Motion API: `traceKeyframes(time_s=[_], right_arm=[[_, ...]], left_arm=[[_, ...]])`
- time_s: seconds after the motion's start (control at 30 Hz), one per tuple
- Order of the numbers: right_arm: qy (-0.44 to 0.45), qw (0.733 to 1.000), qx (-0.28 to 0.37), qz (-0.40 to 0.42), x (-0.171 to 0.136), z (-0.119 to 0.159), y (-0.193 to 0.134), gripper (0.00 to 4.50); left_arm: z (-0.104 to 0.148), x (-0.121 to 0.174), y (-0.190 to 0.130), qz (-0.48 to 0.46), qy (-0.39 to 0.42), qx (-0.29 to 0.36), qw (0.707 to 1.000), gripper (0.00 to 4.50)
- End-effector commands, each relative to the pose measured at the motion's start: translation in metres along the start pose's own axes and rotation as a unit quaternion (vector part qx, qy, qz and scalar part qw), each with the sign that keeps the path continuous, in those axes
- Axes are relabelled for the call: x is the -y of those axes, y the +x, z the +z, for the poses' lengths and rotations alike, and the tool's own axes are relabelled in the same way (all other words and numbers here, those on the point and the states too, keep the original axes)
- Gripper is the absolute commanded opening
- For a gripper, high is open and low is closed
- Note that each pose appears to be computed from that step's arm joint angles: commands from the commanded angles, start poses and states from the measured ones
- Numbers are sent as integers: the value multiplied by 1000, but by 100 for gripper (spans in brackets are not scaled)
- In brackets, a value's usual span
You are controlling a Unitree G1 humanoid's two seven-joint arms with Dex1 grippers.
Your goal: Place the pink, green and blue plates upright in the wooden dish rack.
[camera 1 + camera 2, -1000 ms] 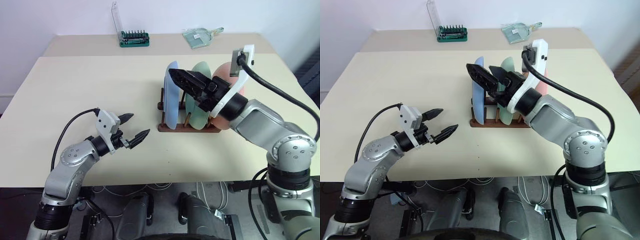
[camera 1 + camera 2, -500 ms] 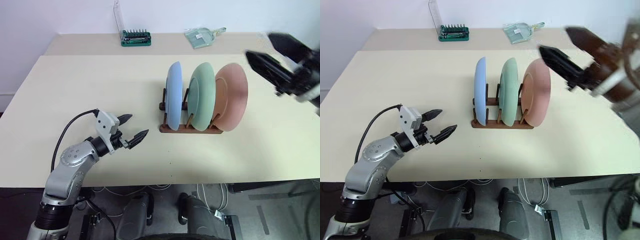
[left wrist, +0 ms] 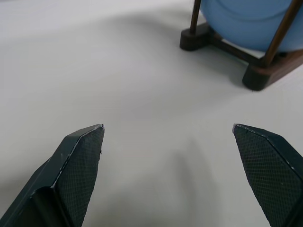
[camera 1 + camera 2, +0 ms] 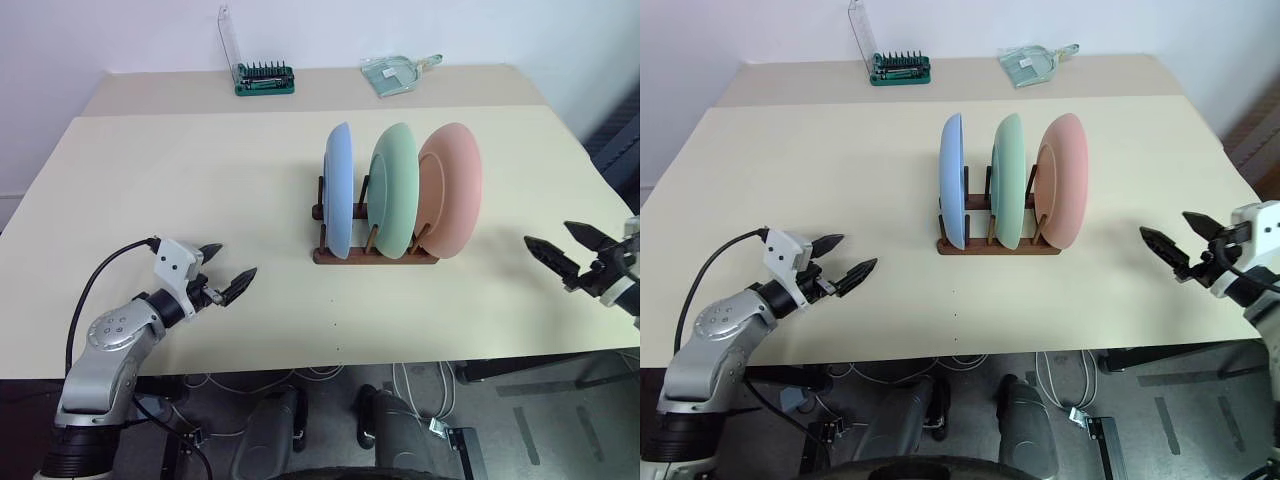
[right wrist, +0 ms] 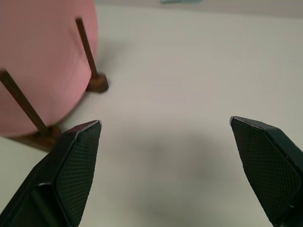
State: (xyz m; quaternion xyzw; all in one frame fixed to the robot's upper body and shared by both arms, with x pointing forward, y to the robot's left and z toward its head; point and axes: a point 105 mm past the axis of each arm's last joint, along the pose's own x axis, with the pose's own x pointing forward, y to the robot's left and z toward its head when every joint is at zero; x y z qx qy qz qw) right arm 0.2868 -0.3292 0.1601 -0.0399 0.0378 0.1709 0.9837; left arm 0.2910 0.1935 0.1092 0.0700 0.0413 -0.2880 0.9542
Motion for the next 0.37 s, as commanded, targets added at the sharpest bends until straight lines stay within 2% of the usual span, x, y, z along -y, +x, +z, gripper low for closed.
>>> traceKeyframes(time_s=[0.03,0.37], right_arm=[[-19,1000,22,-2,1,7,9,444],[-13,1000,25,1,2,2,26,444]], left_arm=[[10,-4,-5,14,20,15,1000,450],[7,1,-11,24,9,13,1000,450]])
